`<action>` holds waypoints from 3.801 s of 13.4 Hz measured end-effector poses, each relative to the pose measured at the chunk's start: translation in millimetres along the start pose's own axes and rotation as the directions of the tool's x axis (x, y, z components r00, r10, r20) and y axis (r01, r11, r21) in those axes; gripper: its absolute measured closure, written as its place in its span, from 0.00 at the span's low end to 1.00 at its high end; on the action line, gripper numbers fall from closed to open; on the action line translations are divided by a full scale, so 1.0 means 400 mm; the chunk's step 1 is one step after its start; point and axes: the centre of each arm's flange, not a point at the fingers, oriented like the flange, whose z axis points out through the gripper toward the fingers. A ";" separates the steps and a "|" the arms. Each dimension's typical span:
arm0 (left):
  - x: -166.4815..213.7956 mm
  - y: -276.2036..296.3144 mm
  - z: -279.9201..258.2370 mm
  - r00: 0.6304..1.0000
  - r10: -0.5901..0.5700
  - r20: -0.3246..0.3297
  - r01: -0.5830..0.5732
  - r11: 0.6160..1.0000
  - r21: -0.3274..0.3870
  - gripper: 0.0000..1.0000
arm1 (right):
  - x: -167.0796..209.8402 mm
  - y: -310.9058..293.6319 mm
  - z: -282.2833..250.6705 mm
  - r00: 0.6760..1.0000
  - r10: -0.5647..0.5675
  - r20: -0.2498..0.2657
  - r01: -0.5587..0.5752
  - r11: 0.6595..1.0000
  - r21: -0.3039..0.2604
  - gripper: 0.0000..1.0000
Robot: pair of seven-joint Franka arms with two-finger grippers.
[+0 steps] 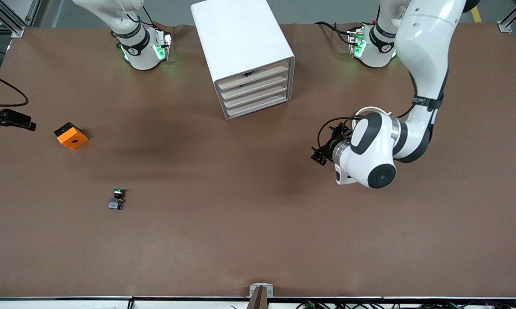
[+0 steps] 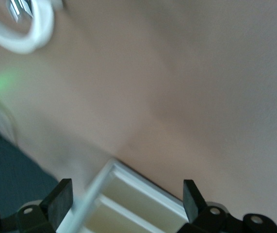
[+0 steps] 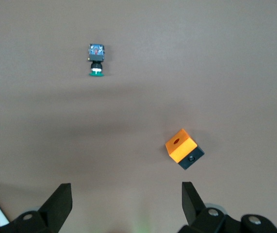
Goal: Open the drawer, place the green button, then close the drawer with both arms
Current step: 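Reach the left gripper to the drawer handle while the right gripper reaches the button, then grasp the drawer handle with the left gripper while the right gripper grasps the button, then pull the drawer open with the left gripper while the right gripper lifts the button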
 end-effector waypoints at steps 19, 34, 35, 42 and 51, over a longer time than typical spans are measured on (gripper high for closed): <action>-0.178 0.050 0.627 0.827 -0.562 0.034 0.453 0.700 0.552 0.00 | 0.318 -0.147 0.607 0.979 0.112 -0.170 -0.110 0.994 0.023 0.00; -0.214 0.036 0.658 0.829 -0.559 -0.002 0.454 0.671 0.586 0.86 | 0.370 -0.225 0.859 0.975 0.125 -0.181 -0.121 0.992 0.032 0.00; -0.206 0.039 0.648 0.826 -0.563 0.004 0.456 0.673 0.582 0.86 | 0.366 -0.234 0.867 0.975 0.128 -0.184 -0.123 0.992 0.035 0.00; 0.003 0.100 0.380 0.753 -0.626 0.205 0.493 0.742 0.454 0.82 | 0.356 -0.255 0.884 0.973 0.133 -0.187 -0.129 0.991 0.036 0.00; 0.071 0.118 0.283 0.752 -0.592 0.289 0.481 0.793 0.373 0.59 | 0.351 -0.248 0.893 0.974 0.137 -0.180 -0.133 0.991 0.033 0.44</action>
